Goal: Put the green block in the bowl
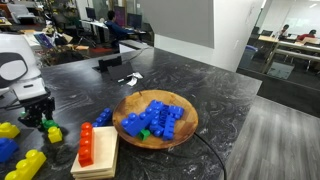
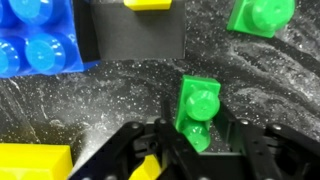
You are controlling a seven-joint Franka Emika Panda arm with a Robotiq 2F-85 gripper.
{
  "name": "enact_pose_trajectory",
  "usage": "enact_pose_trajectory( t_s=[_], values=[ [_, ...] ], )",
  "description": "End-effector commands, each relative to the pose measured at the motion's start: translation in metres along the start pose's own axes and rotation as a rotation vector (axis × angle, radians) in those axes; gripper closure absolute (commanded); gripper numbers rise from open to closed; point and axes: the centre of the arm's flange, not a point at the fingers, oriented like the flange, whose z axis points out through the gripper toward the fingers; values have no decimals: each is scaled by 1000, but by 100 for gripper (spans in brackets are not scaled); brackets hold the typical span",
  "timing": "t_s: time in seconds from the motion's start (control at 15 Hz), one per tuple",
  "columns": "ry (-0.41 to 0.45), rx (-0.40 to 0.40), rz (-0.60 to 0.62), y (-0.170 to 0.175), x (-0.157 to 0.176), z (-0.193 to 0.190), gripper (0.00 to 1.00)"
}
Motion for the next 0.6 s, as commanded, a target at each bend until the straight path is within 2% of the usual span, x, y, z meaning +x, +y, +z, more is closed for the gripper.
enact_pose_trajectory(
  t_s=[0.0,0.13,0.53],
  values=[
    [17,24,-12,-3,-3,1,81],
    [23,33,-25,-4,-5,-2,90],
    [38,58,-118,-11,-14,-15,90]
  ],
)
